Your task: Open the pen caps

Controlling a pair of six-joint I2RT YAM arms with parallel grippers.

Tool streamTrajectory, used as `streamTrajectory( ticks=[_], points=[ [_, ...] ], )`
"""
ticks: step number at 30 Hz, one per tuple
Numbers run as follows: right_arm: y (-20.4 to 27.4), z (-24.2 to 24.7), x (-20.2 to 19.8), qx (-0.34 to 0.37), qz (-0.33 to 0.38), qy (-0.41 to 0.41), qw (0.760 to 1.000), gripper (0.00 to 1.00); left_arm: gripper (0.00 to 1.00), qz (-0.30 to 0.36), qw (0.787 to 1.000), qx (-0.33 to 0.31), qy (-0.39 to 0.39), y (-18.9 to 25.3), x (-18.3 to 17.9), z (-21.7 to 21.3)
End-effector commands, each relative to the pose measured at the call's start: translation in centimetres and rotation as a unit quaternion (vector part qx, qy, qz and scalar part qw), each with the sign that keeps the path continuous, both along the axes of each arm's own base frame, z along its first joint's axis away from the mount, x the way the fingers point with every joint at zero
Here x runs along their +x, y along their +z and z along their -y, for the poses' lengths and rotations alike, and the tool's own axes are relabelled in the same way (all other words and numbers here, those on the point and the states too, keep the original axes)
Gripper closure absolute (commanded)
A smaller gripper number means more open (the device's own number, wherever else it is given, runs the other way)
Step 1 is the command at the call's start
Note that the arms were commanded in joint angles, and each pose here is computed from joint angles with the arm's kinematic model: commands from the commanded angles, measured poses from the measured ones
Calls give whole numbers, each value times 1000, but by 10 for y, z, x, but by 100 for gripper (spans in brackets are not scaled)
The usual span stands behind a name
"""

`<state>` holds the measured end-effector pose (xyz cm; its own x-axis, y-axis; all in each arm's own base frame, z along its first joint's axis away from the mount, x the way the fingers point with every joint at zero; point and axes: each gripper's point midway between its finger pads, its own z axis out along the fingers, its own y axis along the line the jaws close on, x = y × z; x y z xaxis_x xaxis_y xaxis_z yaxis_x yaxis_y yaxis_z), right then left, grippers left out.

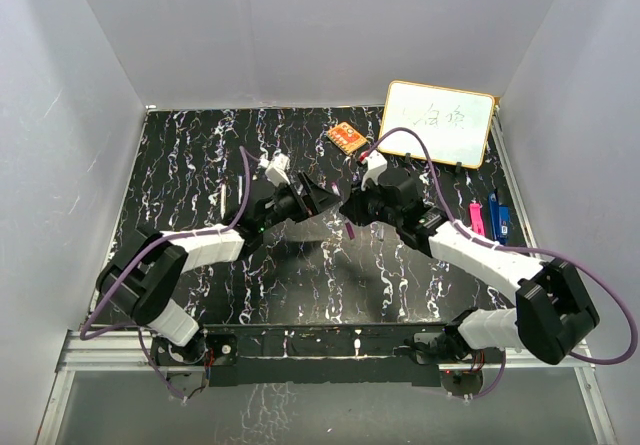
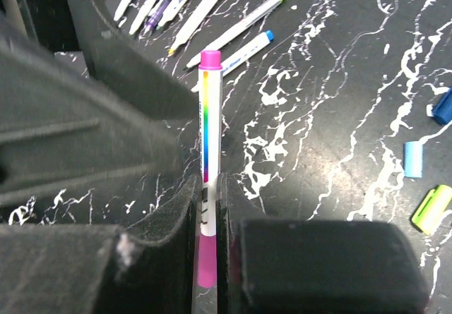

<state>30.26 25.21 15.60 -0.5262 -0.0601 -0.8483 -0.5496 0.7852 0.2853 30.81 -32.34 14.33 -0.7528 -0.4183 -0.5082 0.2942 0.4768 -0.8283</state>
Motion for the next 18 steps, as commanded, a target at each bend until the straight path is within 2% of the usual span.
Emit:
streamTrajectory(
  ticks=[1, 11, 18],
  points=[
    [27, -14, -9, 37, 35, 34, 998, 100, 17, 58, 994, -58, 69, 49, 18, -14],
    [33, -18, -12, 49, 44, 48, 997, 100, 17, 54, 994, -76, 65, 51, 18, -11],
    [36, -18, -11, 53, 50, 45, 996, 100, 23, 40, 994, -90, 52, 43, 16, -2]
  ],
)
